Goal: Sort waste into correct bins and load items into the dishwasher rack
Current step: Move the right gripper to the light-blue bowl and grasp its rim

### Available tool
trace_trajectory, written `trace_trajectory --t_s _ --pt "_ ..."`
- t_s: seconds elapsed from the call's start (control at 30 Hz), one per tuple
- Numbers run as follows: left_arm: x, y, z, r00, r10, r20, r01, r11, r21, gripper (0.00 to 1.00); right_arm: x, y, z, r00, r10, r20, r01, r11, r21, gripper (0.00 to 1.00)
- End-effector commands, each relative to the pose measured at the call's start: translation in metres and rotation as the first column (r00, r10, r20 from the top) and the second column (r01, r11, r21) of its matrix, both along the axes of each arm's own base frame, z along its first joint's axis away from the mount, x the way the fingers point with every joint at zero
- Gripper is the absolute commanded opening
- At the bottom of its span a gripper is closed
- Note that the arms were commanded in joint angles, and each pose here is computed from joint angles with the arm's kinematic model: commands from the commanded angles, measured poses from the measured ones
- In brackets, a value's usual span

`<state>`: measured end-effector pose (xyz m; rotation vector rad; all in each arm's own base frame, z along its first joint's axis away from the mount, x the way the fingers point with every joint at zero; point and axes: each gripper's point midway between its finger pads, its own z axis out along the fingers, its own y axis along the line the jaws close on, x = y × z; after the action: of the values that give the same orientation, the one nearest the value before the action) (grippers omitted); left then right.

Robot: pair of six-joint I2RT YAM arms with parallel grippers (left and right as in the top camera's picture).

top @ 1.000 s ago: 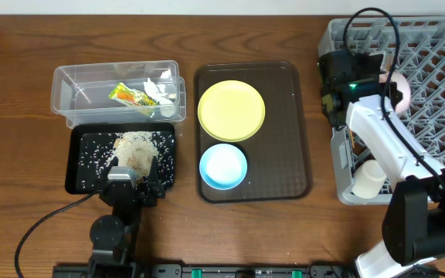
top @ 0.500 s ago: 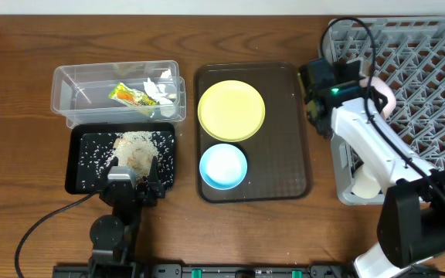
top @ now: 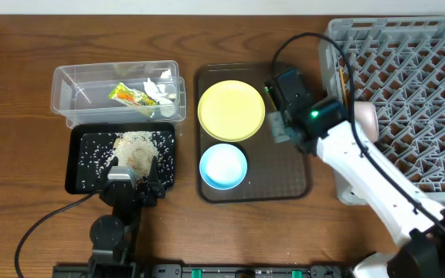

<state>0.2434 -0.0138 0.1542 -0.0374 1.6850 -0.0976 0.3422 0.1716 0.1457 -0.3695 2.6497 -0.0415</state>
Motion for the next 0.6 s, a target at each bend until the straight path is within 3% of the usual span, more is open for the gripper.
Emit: trace_trajectory --t_s 0.0,0.17,0.33,0.43,0.57 --pt "0.0 0.0 -0.018 0.999 0.0 -0.041 0.0 1.0 0.01 0.89 -0.052 0.084 -0.014 0.959 0.177 -0.221 -0.092 0.933 0.347 0.4" --pt "0.0 0.0 -0.018 0.999 0.0 -0.041 0.0 1.0 0.01 0.89 -0.077 0.108 -0.061 0.929 0.144 -0.342 -0.051 0.962 0.267 0.41" --pt "0.0 0.0 -0.018 0.999 0.0 -0.041 0.0 1.0 0.01 0.89 -0.075 0.097 -0.107 0.93 0.008 -0.367 0.031 0.994 0.101 0.4" --pt "0.0 0.0 -0.018 0.999 0.0 -0.041 0.0 1.0 0.01 0.89 -0.07 0.088 -0.119 0.928 -0.036 -0.371 0.062 0.996 0.057 0.28" --pt "0.0 0.0 -0.018 0.999 0.0 -0.041 0.0 1.0 0.01 0.89 -0.065 0.098 -0.11 0.935 0.118 -0.335 -0.09 0.991 0.099 0.3"
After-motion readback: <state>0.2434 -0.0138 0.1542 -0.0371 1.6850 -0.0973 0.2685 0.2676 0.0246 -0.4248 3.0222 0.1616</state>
